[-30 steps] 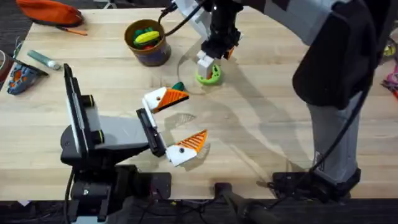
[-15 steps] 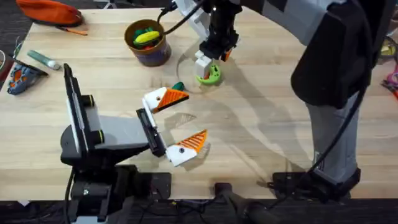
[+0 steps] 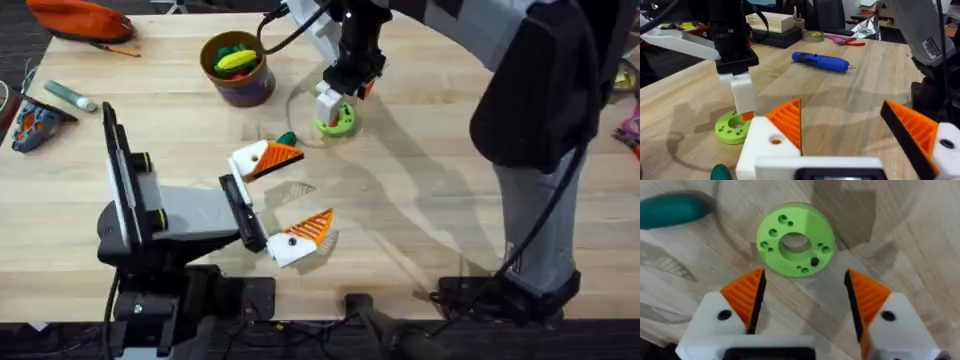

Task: Pick up the gripper from the table and insert it into the empty holder that is missing its gripper. Then pick up a screw, insert it into the mounting hole, and use the screwdriver to tighten it. Finally, clean up the table by picking up the vegetable and placing it into the bucket.

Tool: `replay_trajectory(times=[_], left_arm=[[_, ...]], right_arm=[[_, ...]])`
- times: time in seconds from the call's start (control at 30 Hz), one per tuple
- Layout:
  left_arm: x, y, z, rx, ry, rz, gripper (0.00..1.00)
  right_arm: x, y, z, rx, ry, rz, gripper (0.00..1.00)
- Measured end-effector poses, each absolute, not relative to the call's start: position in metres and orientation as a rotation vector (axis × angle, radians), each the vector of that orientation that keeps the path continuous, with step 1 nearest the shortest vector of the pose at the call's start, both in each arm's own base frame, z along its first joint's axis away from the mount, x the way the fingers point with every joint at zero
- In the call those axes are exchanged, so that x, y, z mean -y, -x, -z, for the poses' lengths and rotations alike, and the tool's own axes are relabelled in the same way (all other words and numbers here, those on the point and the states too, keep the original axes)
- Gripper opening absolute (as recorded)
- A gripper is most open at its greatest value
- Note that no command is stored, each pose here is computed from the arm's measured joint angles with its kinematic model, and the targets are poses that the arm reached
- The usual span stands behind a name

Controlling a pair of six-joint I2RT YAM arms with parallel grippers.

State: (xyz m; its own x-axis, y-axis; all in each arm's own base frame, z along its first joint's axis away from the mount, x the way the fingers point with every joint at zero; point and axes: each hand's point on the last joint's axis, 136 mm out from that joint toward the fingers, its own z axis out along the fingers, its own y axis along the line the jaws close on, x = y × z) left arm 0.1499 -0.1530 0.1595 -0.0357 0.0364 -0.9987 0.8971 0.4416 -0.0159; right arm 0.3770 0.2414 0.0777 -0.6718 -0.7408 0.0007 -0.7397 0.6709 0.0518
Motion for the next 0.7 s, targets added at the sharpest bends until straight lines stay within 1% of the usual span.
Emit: replay_trajectory(times=[0.47,0.7], left_arm=[[0.1529,-0.15,-0.1595,-1.442,-0.882,0.862,0.986],[0.153,-0.1499,-0.1595,-1.442,-0.882,0.862,0.986]], right_arm=[[-0.2386,-0.3776,-0.0778,2.852,-1.253,0.073,0.884],[-0.2357,-0.3728,-0.0708,2.831,-1.243,0.067,0.883]])
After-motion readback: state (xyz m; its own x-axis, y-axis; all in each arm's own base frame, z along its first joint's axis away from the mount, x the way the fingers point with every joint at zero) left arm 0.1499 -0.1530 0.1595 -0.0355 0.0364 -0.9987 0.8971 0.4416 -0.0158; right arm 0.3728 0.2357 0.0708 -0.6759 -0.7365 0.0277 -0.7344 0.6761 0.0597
